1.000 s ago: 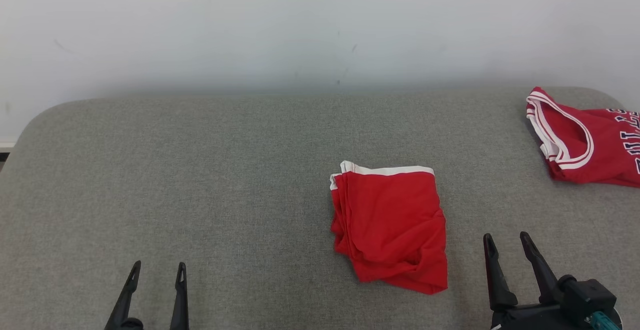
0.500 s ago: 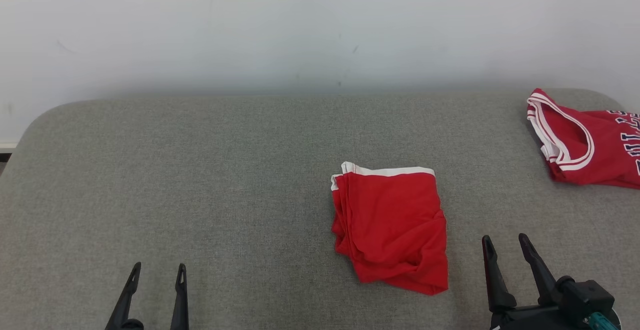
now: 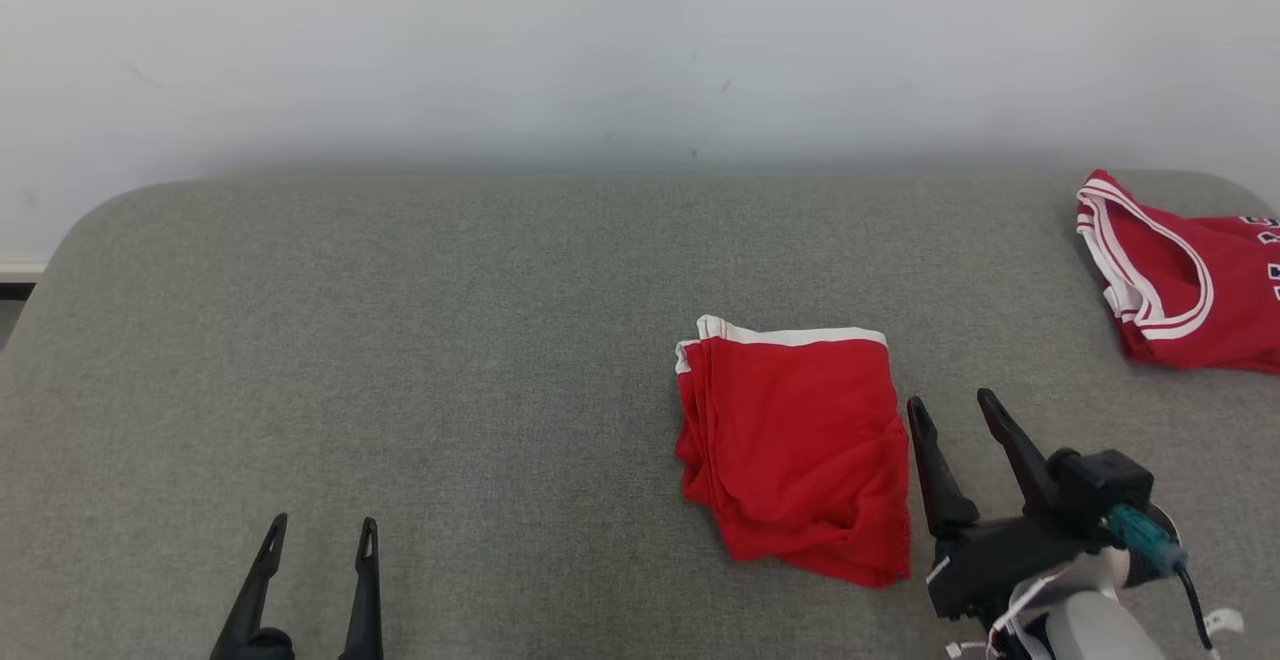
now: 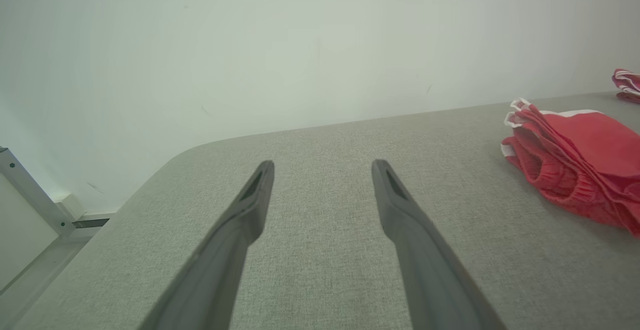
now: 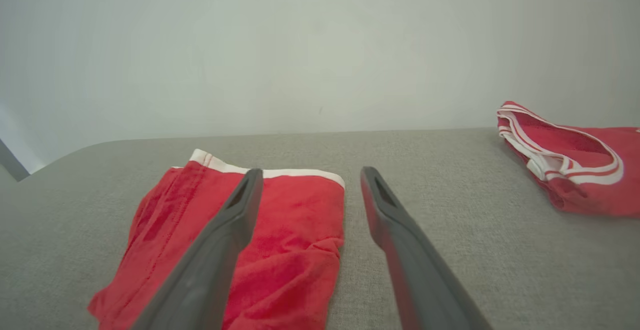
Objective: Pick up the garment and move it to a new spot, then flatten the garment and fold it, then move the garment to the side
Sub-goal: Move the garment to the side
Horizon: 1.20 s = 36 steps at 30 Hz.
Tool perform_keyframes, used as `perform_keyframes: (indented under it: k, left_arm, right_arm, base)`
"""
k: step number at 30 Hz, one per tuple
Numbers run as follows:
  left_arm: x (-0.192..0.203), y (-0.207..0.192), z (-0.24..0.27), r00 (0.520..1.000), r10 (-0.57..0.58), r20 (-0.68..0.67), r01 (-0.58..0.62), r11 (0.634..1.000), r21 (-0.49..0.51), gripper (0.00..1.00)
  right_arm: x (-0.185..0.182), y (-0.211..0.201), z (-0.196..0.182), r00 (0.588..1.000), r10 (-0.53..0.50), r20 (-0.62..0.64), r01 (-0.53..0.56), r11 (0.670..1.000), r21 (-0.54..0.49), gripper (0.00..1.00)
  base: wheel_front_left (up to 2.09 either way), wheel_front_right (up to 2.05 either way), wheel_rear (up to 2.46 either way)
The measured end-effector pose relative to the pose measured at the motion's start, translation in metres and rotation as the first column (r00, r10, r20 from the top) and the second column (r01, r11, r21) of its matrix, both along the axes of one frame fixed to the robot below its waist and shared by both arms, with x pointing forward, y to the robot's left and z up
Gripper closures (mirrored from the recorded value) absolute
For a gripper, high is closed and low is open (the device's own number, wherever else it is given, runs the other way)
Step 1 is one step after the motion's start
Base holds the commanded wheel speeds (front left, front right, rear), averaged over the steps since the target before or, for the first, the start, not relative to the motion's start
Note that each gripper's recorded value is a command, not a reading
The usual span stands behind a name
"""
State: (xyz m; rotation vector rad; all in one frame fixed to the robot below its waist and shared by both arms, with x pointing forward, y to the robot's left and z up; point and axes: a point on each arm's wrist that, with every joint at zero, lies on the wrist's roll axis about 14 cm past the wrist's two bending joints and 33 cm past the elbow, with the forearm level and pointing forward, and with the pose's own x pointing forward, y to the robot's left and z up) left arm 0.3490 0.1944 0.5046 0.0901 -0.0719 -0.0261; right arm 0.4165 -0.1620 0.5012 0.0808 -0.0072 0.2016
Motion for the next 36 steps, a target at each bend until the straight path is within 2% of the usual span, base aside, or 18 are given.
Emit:
perform_keyframes:
  k: [10,14,22,23,24,25,29,36]
  left_arm:
    - [0.009,0.004,-0.002,1.000,0.016,-0.007,-0.016,1.000,0.000,0.00]
    - [0.011,0.007,-0.005,1.000,0.025,-0.018,-0.025,1.000,0.001,0.00]
    - [0.013,0.009,-0.012,0.999,0.036,-0.039,-0.035,0.999,0.003,0.00]
    - [0.013,0.008,-0.012,0.999,0.033,-0.040,-0.033,0.999,0.003,0.00]
    - [0.014,0.007,-0.012,0.999,0.031,-0.039,-0.031,1.000,0.002,0.00]
    - [0.015,0.007,-0.011,0.999,0.030,-0.037,-0.030,1.000,0.003,0.00]
    - [0.016,0.007,-0.011,0.999,0.026,-0.036,-0.026,1.000,0.003,0.00]
    - [0.022,0.000,-0.016,0.999,0.009,-0.049,-0.009,1.000,-0.005,0.00]
  right_arm:
    - [0.039,0.010,-0.047,0.975,0.022,-0.221,-0.029,0.999,-0.026,0.00]
    - [0.039,0.008,-0.078,0.944,0.006,-0.331,-0.017,0.999,-0.031,0.00]
    - [0.029,0.019,-0.111,0.899,0.017,-0.438,-0.028,0.999,-0.018,0.00]
    - [0.029,0.022,-0.113,0.893,0.024,-0.449,-0.033,0.999,-0.012,0.14]
    - [0.029,0.025,-0.113,0.890,0.028,-0.455,-0.034,0.999,-0.004,0.83]
    - [0.029,0.027,-0.115,0.885,0.033,-0.464,-0.037,0.999,0.000,1.00]
    - [0.030,0.034,-0.114,0.883,0.052,-0.467,-0.051,0.999,0.015,1.00]
    - [0.053,0.015,-0.087,0.918,0.028,-0.395,-0.042,0.999,-0.028,1.00]
  base:
    - [0.00,0.00,0.00]
    - [0.00,0.00,0.00]
    - [0.00,0.00,0.00]
    - [0.00,0.00,0.00]
    - [0.00,0.00,0.00]
    - [0.00,0.00,0.00]
    - [0.00,0.00,0.00]
    - [0.00,0.00,0.00]
